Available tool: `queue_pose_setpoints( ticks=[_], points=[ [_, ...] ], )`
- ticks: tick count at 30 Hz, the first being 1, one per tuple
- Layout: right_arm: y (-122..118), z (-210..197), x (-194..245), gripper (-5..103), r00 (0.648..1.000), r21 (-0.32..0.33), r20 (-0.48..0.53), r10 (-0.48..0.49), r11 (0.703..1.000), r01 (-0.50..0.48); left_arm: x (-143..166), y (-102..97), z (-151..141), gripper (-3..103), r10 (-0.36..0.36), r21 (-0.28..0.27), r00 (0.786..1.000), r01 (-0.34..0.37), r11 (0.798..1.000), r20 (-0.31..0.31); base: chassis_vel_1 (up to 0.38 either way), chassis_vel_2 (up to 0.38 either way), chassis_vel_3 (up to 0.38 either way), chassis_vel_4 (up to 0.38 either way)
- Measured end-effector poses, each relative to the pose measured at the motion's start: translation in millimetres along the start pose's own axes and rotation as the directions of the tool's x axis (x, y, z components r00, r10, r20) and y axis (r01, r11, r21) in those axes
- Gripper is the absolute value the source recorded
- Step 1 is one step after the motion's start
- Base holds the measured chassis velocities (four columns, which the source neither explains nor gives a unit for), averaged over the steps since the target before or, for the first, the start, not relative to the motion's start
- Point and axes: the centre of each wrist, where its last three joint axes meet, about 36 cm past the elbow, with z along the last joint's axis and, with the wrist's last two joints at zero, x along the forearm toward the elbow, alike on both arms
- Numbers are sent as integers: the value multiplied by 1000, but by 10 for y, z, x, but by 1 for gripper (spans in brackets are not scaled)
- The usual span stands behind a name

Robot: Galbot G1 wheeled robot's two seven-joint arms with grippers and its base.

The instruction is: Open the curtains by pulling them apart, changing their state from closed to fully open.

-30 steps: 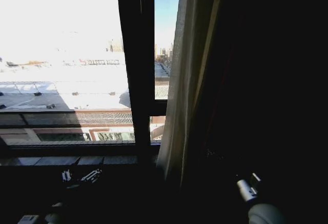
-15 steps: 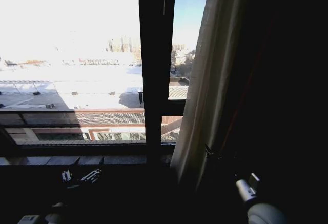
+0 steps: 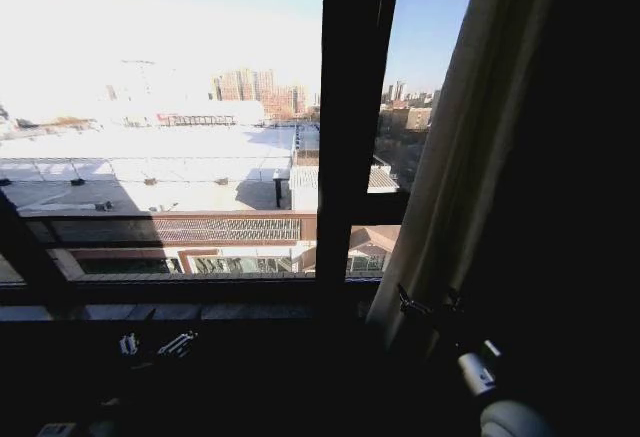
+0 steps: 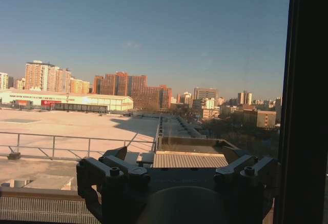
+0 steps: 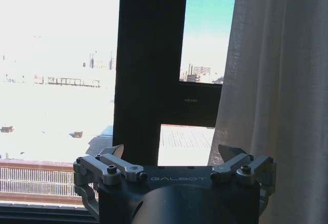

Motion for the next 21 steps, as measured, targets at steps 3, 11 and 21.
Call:
queue_pose_setpoints(
  ticks=[3, 11, 21],
  points=[
    [2, 2, 1, 100, 1000, 1, 0, -1, 1000, 1, 5, -12, 9, 100, 0, -6, 1000, 0, 1000, 5, 363, 381, -383, -359],
    [0, 12, -4, 100, 1000, 7, -2, -3, 1000, 3, 18, -27, 23, 100, -2, -5, 1000, 2, 1000, 11, 355, 360, -367, -341],
    [8, 31, -22, 100, 1000, 16, -1, -4, 1000, 4, 28, -29, 28, 100, -4, -5, 1000, 4, 1000, 8, 345, 348, -340, -342]
  ],
)
